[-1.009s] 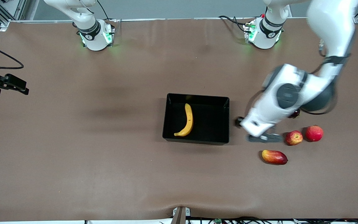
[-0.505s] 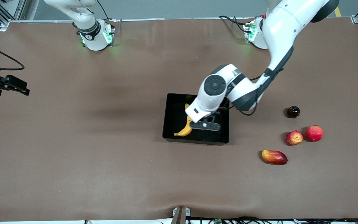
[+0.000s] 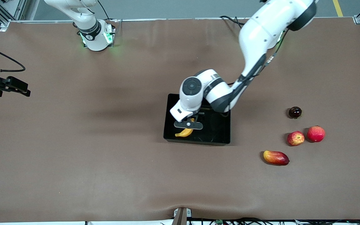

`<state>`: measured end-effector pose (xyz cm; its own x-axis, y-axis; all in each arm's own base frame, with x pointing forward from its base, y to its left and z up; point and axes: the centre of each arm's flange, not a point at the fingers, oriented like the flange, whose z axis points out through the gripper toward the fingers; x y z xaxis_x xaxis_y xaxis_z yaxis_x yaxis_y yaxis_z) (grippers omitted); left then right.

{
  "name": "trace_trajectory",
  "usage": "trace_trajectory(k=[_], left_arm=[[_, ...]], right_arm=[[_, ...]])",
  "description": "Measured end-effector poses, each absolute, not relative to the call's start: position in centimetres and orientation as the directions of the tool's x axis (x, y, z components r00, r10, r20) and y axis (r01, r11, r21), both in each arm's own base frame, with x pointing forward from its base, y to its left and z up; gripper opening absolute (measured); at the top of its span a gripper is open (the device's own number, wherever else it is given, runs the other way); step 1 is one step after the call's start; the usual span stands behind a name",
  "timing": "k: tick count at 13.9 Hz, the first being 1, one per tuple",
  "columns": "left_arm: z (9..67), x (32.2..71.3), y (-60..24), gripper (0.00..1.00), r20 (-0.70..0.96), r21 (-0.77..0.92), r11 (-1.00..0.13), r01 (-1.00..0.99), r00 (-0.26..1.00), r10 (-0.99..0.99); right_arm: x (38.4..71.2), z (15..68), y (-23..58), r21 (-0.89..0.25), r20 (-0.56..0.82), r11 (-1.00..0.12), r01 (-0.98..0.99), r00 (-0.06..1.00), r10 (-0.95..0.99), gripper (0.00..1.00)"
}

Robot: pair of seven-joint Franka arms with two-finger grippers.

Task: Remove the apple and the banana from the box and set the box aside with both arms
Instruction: 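Reach the left gripper into the tray and grasp the yellow banana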

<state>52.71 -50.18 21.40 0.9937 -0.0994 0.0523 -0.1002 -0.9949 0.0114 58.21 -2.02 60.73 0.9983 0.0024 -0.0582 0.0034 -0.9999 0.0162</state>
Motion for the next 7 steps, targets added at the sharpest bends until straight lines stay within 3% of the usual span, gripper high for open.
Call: trace_trajectory(k=[4, 6, 7], left_arm=[[17.9, 52.1, -51.2, 1.0, 0.05, 0.012, -0.996, -0.093, 0.994, -0.092], [17.3, 52.5, -51.0, 0.96, 0.054, 0.021, -0.996, -0.086, 0.995, -0.085], [17.3, 52.6, -51.0, 0.89, 0.056, 0.025, -0.996, -0.082, 0.995, -0.08]], right_arm=[[58.4, 60.4, -2.0, 0.016, -0.064, -1.0, 0.003, 0.998, 0.002, 1.0], [58.5, 60.2, -2.0, 0.016, -0.068, -1.0, 0.005, 0.998, 0.004, 1.0], [58.6, 59.9, -1.9, 0.015, -0.073, -1.0, 0.008, 0.997, 0.006, 1.0]])
